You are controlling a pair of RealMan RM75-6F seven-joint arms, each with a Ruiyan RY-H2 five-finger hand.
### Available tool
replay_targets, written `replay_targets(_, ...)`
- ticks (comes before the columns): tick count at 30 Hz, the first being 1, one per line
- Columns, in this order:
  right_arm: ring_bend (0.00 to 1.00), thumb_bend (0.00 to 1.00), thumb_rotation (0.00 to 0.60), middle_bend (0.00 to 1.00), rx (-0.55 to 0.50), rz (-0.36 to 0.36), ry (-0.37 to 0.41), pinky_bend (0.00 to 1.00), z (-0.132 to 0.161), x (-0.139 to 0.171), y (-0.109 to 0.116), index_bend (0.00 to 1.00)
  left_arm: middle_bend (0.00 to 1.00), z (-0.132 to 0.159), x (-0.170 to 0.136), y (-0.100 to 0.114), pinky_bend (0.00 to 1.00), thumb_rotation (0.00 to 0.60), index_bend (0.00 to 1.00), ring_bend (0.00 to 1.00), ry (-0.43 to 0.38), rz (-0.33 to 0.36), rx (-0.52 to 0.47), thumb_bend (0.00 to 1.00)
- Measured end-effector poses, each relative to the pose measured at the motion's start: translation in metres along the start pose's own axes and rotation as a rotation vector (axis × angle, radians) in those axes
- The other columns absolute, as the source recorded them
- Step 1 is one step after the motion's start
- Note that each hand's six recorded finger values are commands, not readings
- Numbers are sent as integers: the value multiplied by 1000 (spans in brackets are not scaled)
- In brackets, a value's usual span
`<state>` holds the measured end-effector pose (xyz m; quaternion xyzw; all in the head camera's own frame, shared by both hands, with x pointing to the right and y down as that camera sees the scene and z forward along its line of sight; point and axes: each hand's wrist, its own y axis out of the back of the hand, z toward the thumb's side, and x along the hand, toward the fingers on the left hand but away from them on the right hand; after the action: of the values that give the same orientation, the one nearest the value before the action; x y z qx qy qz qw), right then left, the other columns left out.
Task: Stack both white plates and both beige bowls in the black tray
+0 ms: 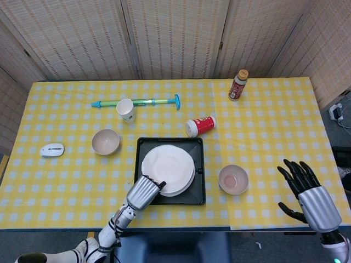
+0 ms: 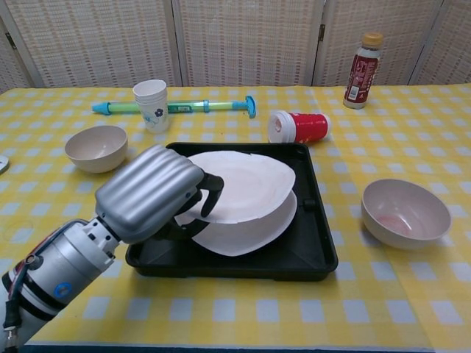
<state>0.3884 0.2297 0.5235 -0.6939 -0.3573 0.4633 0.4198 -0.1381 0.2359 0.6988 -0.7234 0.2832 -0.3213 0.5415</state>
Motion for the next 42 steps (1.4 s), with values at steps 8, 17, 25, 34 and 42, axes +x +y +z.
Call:
replay_targets(8, 0, 226, 600, 0, -1, -2, -13, 0, -3, 2, 1, 0, 1000, 2, 4, -10, 1000, 600, 569, 1000, 12, -25, -3, 481)
replay_targets(17, 0, 226, 600, 0, -4, -6, -2, 0, 0, 4, 2, 0, 1000, 4, 1, -10, 1000, 600, 346, 1000, 31, -45, -24, 318)
replay_targets(25, 0, 226, 600, 0, -9, -13, 20, 0, 5, 8, 4, 0, 1000, 6, -2, -6, 1000, 600, 302, 1000, 65, -101, -60, 227)
replay_targets(34, 0, 226, 600, 0, -16, -14, 39, 0, 6, 10, 5, 0, 1000, -2, -5, 12, 1000, 600, 280, 1000, 98, -131, -121, 199)
replay_targets(42, 0, 226, 600, 0, -35, 7, 99, 0, 15, 16, 5, 0, 1000, -38, -13, 45, 1000, 600, 420, 1000, 160, -95, -100, 210)
